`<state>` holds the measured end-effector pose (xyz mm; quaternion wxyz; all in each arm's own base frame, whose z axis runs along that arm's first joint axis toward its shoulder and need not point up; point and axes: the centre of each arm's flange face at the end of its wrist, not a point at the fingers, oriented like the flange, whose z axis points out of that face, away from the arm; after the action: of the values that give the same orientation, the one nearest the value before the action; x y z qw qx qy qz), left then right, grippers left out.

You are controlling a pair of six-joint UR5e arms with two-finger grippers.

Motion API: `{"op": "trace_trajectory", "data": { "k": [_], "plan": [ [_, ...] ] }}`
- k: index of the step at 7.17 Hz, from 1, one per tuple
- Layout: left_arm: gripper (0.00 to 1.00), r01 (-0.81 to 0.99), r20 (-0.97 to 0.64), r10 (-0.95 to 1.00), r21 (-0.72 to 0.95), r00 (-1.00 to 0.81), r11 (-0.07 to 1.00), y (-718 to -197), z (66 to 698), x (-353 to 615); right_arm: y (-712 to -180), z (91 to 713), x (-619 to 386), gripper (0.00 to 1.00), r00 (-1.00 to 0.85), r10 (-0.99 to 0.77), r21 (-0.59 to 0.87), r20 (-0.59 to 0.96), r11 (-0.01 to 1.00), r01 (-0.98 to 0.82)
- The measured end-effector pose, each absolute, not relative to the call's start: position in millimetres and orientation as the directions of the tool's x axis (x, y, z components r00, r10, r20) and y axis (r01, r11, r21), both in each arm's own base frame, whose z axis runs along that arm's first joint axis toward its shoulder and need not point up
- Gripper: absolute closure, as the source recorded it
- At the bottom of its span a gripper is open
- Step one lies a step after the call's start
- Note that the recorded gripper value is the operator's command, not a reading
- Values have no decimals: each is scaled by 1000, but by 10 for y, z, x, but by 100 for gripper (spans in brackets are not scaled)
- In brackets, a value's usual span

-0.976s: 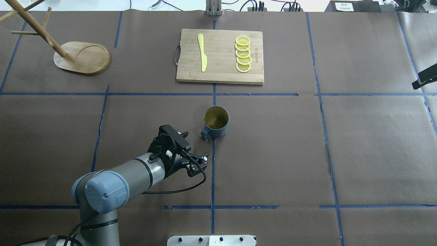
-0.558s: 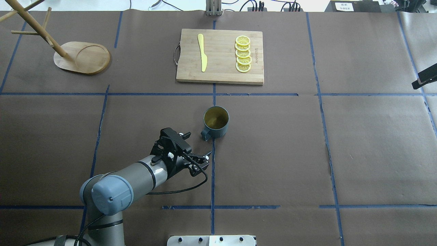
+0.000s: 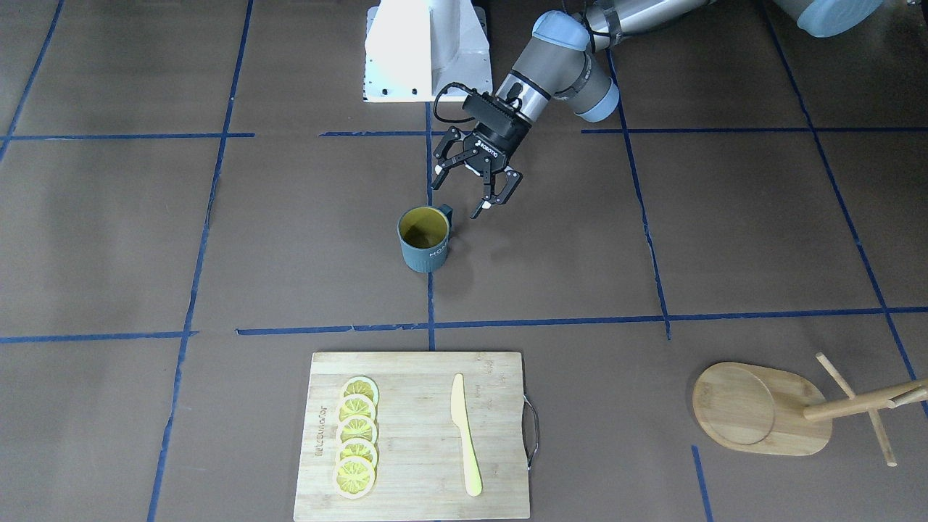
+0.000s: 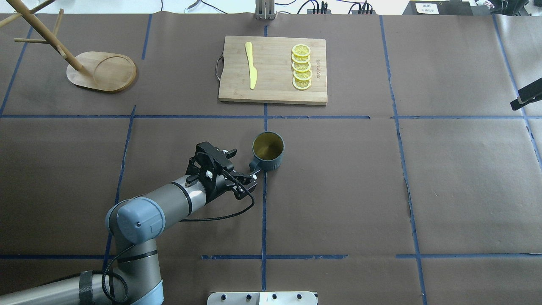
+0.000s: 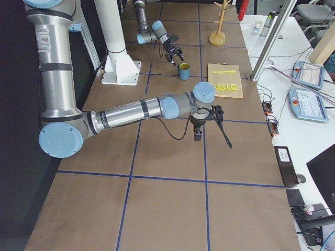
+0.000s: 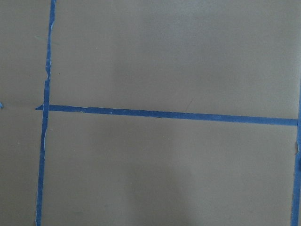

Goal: Hang cup on storage rack
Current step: 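Move the left gripper to the mug's handle and close on it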

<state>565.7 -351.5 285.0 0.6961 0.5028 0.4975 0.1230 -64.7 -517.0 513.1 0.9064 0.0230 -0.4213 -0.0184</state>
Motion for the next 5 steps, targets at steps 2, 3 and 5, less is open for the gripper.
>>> {"op": "trace_trajectory", "data": {
  "k": [2,3,5],
  "plan": [
    [15,353,-580,689,814,435,462,-3612,2965,5782,-5166,5137,-646,0,644,-52,56,763,998,14],
    [21,361,-583,695,811,420,461,-3614,2954,5830,-5166,5139,-646,0,644,-52,56,763,998,14],
    [33,348,-582,707,811,402,470,-3599,2980,5901,-5166,5142,-646,0,645,-51,54,763,998,14]
  ]
}}
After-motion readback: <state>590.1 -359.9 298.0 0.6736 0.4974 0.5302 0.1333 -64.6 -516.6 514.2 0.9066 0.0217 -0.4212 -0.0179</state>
